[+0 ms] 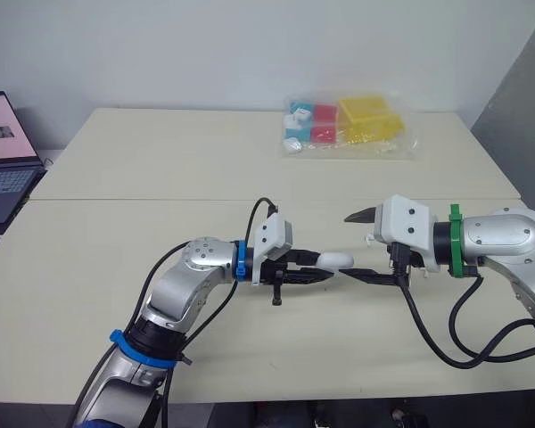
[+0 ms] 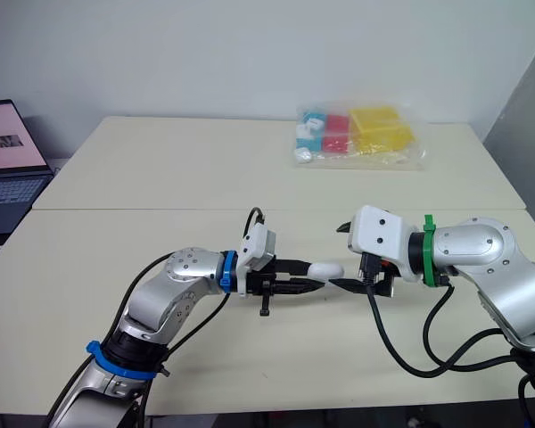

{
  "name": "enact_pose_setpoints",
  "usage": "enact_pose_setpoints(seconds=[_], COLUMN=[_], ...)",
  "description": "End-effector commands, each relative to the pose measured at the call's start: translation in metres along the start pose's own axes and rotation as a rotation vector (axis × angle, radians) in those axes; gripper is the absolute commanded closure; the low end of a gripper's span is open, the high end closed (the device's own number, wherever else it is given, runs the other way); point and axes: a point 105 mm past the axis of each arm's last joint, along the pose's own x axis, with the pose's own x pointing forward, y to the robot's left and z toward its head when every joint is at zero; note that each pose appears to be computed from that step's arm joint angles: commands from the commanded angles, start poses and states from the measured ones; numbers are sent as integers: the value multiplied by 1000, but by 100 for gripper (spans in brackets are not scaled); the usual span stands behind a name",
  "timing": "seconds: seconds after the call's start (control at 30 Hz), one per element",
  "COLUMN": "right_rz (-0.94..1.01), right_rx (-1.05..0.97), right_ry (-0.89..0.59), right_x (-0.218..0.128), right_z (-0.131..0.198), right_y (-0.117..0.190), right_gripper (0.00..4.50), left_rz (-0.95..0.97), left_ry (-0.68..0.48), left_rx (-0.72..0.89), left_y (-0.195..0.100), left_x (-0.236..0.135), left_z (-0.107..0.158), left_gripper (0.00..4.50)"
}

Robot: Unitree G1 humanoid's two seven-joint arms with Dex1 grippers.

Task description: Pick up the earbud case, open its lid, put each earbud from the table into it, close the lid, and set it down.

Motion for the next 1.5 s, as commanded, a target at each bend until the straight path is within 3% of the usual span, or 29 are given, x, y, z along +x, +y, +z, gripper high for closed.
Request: enact_pose_setpoints(seconds=[0.03,0.5,0.6,0.83,1.1,1.5], right_rz=[-69,-16,-48,-356,-741,-897], right_rx=[-22,37,163,410,690,820], right_ry=[-19,-49,-88,71,317,367], right_x=[-13,-20,-39,-84,-73,-54], right_z=[9,13,14,-43,-125,-172], right_y=[-12,-6,-12,-17,-6,-6], right_gripper=[0,0,0,0,0,0], left_rz=[-76,-56,53,166,152,145], left_ry=[-15,-8,-14,-17,1,11], left_rx=[41,36,40,27,41,42], left_y=[-14,-10,5,10,7,5], left_x=[7,5,-1,-18,-17,-15], left_z=[5,3,1,-8,-11,-13], left_gripper=[373,373,373,373,373,373])
